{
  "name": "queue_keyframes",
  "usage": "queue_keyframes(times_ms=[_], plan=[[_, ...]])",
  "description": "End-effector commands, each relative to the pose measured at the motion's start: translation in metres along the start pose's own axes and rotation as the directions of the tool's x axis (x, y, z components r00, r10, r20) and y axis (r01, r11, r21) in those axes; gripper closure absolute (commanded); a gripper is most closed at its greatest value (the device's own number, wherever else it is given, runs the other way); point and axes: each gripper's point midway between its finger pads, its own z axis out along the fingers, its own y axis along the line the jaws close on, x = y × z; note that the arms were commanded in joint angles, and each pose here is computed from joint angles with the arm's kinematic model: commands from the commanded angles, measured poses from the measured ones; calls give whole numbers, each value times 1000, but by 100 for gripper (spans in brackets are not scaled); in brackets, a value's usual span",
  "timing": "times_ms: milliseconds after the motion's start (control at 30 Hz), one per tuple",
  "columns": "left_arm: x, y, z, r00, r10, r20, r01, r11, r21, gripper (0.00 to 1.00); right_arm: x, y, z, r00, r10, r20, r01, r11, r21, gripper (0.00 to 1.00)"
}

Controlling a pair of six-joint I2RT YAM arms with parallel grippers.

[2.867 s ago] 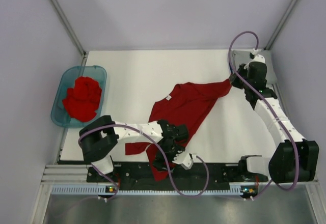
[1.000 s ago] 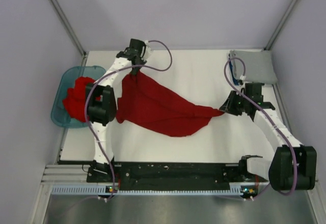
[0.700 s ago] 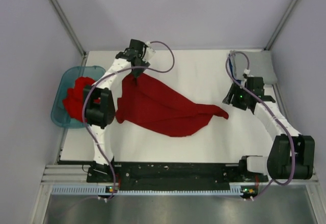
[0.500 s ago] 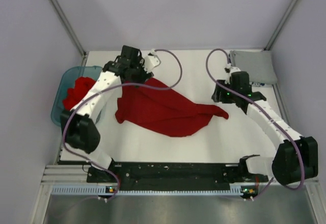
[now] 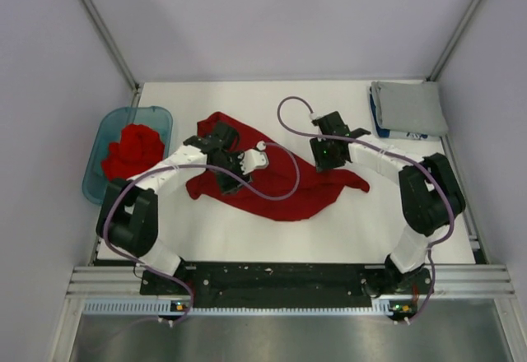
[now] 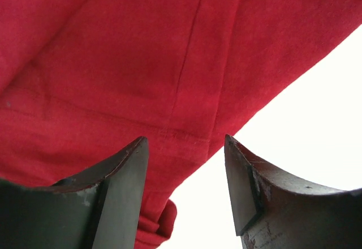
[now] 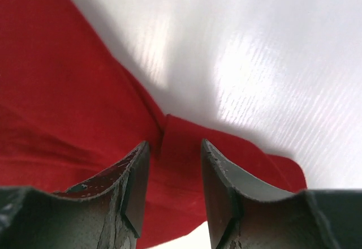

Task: Fold and stack the t-shirts

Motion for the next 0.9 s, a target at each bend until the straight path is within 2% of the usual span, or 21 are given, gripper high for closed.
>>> queue_keyframes(times_ms=[0,100,200,300,633,800,867], plan=[[-11,-2,18,997,74,-11,-75,996,-42,39,-4,-14,3,1000,-12,-16,13,995,96,61],[-6,-6,29,993,98,-64,-100,995,-29,39,2,-15,5,999,-12,-31,15,995,99,75],[-2,-5,35,991,98,-88,-100,995,-16,39,1,-19,3,1000,-9,-22,12,993,121,83],[2,-6,38,988,108,-110,-109,994,1,37,-5,-21,-4,1000,-12,2,12,992,129,99],[18,-2,36,973,146,-176,-151,988,-14,35,-36,-22,-42,992,30,121,-36,998,50,100],[14,9,33,976,136,-172,-152,985,-81,42,-45,-26,-59,985,66,162,-67,998,0,100],[13,13,33,975,136,-177,-155,983,-97,49,-46,-30,-63,982,71,173,-72,997,-1,100]])
